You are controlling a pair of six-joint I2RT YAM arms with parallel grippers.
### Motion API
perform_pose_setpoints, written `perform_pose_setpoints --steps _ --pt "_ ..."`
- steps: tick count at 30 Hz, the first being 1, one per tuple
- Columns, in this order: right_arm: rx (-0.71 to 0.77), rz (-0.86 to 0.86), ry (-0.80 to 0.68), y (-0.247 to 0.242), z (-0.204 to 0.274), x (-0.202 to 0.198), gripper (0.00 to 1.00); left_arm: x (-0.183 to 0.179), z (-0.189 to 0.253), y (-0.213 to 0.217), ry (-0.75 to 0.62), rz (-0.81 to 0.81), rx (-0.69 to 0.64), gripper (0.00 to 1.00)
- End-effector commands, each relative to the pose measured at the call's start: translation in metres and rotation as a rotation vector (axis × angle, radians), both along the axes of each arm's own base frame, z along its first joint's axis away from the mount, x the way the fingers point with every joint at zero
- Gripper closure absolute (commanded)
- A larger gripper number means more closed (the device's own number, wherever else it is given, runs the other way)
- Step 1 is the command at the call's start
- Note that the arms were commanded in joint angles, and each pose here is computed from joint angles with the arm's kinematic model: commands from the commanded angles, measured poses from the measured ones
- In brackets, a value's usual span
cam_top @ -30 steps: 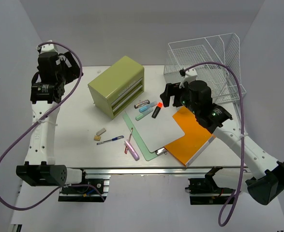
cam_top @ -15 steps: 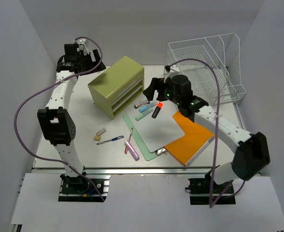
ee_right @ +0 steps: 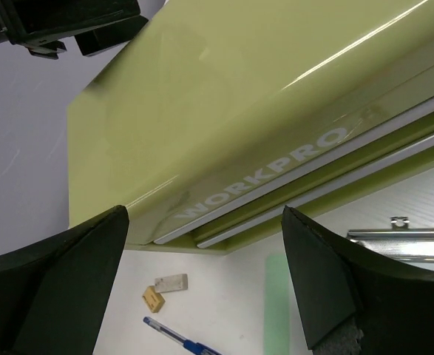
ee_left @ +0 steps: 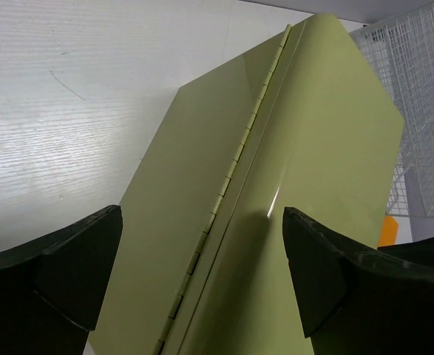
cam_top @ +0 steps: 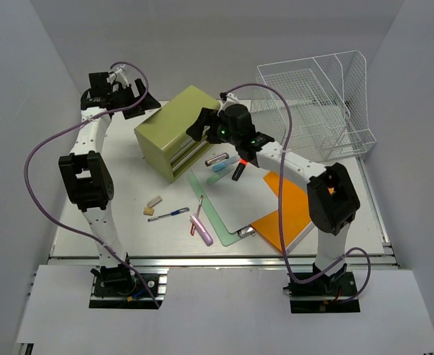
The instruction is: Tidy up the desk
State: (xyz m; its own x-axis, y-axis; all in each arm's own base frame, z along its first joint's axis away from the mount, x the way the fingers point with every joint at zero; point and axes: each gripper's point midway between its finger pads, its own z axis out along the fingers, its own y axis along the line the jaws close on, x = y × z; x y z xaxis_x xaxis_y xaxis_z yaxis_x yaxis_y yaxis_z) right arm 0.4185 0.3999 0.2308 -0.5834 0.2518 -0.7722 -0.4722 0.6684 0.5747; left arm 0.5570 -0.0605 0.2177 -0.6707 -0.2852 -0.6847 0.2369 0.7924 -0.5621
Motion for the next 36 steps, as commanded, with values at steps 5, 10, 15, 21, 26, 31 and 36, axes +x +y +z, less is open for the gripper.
perform_pose_setpoints --steps 5,10,15,21,26,31,36 --pt "0.130 0.029 -0.035 0.032 0.033 0.007 0.11 -0.006 0.009 -0.024 0.000 -0.116 -0.117 0.02" --pt "0.157 0.039 -0.033 0.040 0.032 0.011 0.11 -0.016 0.002 -0.035 0.021 -0.186 -0.187 0.02" --pt "0.186 0.058 -0.026 0.048 0.033 0.013 0.11 -0.019 -0.005 -0.036 0.040 -0.192 -0.194 0.02" --pt "0.207 0.060 0.000 0.051 0.030 0.013 0.11 -0.018 0.002 -0.043 0.029 -0.222 -0.250 0.02" --pt "0.210 0.050 0.025 0.051 0.022 0.014 0.11 -0.019 0.002 -0.043 0.031 -0.227 -0.253 0.02" --pt "0.215 0.037 0.054 0.049 0.014 0.011 0.11 -0.019 0.003 -0.045 0.029 -0.236 -0.266 0.02" --pt "0.235 0.020 0.038 0.048 0.016 0.012 0.10 -0.020 0.003 -0.045 0.033 -0.242 -0.271 0.02"
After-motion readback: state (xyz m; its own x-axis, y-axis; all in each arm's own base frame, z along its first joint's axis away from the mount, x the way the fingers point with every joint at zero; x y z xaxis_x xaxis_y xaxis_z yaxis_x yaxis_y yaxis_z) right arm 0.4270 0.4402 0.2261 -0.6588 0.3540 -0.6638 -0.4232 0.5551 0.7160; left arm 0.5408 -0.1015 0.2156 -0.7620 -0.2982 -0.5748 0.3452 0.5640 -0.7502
